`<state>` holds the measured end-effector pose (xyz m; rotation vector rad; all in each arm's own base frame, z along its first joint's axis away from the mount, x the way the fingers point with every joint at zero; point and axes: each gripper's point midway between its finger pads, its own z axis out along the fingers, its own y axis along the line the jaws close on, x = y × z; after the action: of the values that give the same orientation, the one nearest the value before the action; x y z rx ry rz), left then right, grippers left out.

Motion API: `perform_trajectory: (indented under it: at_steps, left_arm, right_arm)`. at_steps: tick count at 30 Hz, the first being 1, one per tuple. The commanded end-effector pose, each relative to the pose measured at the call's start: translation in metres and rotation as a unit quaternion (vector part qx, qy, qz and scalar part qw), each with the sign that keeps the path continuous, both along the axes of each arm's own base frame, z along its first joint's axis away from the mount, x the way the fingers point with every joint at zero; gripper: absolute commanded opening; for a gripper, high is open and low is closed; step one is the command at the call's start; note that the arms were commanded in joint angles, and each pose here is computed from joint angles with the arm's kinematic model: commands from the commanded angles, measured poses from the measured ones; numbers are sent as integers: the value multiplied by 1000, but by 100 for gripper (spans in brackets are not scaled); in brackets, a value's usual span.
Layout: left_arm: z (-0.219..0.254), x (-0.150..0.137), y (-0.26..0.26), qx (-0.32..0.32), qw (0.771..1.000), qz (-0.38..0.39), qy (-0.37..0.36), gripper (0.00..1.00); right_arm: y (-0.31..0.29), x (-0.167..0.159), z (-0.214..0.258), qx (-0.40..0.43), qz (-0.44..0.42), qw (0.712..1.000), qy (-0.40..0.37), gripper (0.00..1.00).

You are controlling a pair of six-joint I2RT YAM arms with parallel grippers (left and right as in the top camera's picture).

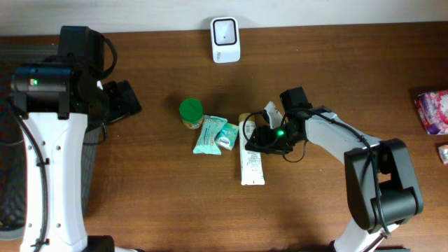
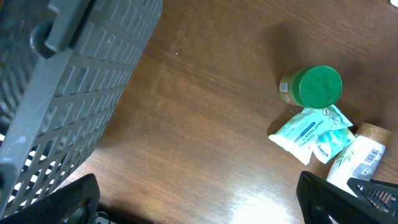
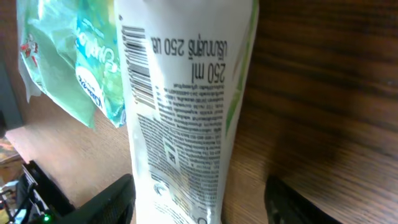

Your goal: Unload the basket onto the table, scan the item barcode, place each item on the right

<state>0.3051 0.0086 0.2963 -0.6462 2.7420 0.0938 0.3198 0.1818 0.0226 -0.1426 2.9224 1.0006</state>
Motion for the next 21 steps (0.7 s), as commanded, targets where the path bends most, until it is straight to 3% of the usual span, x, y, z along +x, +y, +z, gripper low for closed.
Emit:
perform_trajectory:
  at_steps: [1, 14, 15, 16, 21]
  left_arm:
    - [7, -2, 1, -3, 1000, 8, -14, 99]
    - [7, -2, 1, -3, 1000, 8, -14, 99]
    - [7, -2, 1, -3, 1000, 8, -14, 99]
    - [7, -2, 1, -2, 1000, 8, -14, 99]
    - [7, -2, 1, -3, 1000, 8, -14, 99]
  right_arm:
    - [3, -10, -6, 7, 10, 1000, 10, 61]
    - [3, -6, -6, 7, 10, 1000, 1, 61]
    - [3, -6, -6, 7, 10, 1000, 1, 62]
    - [3, -6, -6, 7, 9, 1000, 1, 70]
    - [3, -6, -6, 7, 8, 1000, 2, 73]
